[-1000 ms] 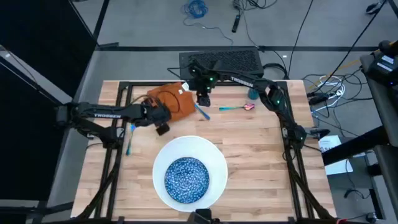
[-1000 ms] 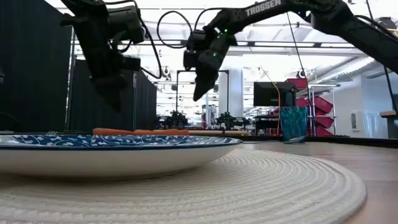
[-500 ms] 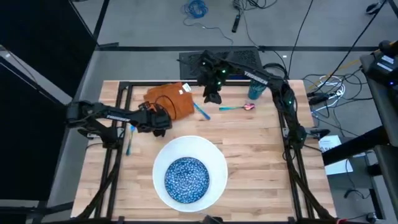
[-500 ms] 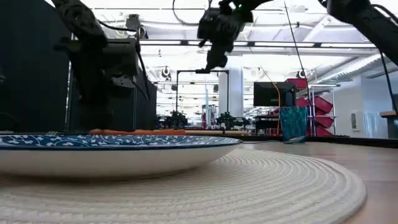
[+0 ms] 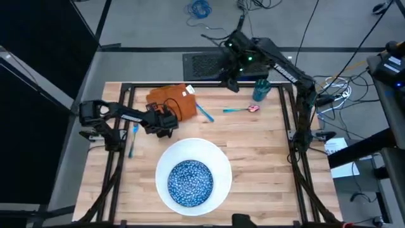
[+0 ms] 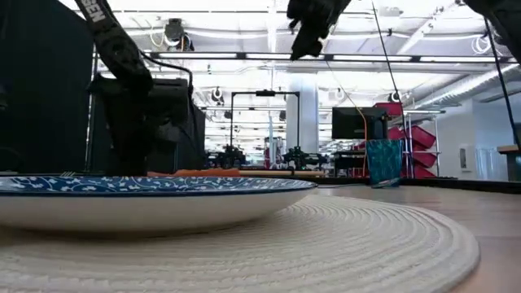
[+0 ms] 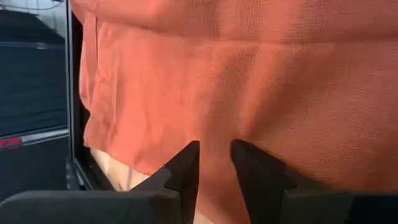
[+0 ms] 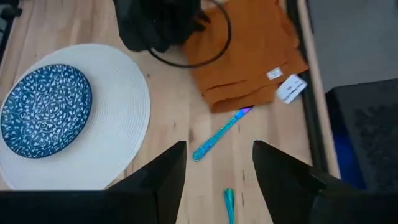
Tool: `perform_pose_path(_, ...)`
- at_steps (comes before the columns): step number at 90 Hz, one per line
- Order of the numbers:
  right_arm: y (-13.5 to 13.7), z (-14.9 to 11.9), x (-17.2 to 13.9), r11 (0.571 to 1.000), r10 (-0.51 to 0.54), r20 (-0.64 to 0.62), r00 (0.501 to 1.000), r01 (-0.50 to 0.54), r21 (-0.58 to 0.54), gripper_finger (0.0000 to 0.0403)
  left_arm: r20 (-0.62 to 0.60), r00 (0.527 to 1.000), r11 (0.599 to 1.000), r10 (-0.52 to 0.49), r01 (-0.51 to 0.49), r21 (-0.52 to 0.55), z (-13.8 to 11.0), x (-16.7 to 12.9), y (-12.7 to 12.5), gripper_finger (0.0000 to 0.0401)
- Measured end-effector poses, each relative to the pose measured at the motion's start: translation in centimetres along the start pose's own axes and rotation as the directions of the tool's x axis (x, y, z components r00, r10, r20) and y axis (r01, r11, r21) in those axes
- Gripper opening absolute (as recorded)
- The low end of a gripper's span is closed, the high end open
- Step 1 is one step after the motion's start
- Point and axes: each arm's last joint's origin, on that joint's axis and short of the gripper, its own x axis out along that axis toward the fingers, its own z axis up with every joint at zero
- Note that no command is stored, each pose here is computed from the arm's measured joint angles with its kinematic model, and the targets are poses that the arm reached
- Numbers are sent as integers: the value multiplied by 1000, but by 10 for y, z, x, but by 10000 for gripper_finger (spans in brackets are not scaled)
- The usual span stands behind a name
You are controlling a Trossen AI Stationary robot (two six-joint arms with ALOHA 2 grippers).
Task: Set table place
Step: Fold the orange table napkin
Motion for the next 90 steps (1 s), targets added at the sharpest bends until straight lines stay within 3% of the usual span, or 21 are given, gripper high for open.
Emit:
perform_pose_path(10, 1, -2, -12, 1000, -19, 21, 1000, 19, 0, 171, 19, 1000, 1000, 2, -3, 15, 1, -5, -2, 10)
perform_pose_path(19, 0, -3, -18, 1000, -28, 30, 999, 28, 1, 171, 69, 997, 999, -23, 21, 28, 4, -15, -5, 2)
perform_pose_path(41, -5, -5, -21, 999, -42, 33, 999, 42, 9, 171, 227, 953, 979, -199, 203, 4, 7, -65, -16, 0)
perform_pose_path(58, -11, -5, -19, 998, -50, 55, 997, 49, 30, 171, 302, 953, 991, -18, 57, -120, -4, -99, -7, 0)
perform_pose_path(73, -21, -15, 35, 992, 87, -27, 996, -85, 91, 171, 441, 896, 958, -55, 171, -228, -15, -127, 14, 0)
perform_pose_path(83, -25, -25, 90, 989, 145, -64, 987, -143, 42, 165, 559, 829, 929, -5, 211, -304, -29, -146, 32, 0)
perform_pose_path(90, -22, -24, 124, 987, 158, -6, 987, -158, -26, 160, 636, 772, 914, 26, 239, -327, -44, -156, 44, 0)
